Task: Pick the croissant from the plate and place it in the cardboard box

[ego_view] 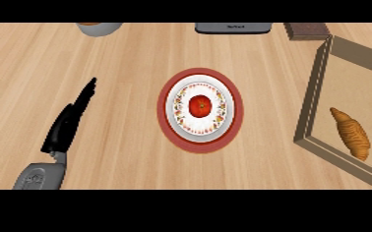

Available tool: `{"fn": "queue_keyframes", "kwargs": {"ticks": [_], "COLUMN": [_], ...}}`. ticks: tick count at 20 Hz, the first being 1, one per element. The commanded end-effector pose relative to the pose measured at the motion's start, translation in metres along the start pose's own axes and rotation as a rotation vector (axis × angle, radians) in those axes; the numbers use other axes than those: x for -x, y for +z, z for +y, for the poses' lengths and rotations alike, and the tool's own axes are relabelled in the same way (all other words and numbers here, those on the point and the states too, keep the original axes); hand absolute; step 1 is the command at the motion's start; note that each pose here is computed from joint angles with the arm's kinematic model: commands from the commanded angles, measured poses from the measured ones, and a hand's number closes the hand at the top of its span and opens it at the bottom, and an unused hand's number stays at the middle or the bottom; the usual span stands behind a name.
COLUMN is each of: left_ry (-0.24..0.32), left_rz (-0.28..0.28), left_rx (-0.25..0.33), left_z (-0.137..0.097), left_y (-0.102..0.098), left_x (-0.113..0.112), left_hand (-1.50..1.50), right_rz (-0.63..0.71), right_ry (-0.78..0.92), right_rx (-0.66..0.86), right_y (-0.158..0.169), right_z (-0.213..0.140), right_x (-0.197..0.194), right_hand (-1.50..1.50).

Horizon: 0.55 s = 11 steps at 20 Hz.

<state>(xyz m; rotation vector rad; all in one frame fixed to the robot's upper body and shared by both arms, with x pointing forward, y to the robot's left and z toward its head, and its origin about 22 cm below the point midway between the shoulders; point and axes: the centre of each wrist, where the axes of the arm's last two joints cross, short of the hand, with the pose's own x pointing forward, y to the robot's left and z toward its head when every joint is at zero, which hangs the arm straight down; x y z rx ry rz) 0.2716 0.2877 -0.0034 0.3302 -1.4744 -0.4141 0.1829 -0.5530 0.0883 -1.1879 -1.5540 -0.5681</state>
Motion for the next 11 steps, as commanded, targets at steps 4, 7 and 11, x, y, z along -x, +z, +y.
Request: {"fn": "queue_keyframes", "kwargs": {"ticks": [4, 7, 11], "left_ry": [-0.001, 0.011, 0.007], "left_rz": [0.016, 0.012, 0.022], "left_rx": [0.015, 0.006, 0.006], "left_z": [0.000, -0.005, -0.005], "left_y": [-0.002, -0.004, 0.007], "left_x": [0.007, -0.005, 0.006], "left_hand": [0.00, 0.00, 0.00], "right_rz": [-0.024, -0.021, -0.005], "right_ry": [-0.004, 0.020, 0.047], "right_rx": [0.063, 0.030, -0.017], "right_y": [0.013, 0.001, 0.001], "right_z": [-0.063, -0.070, -0.086], "right_x": [0.045, 0.054, 0.050], "right_hand": [-1.50, -1.50, -1.50]}}
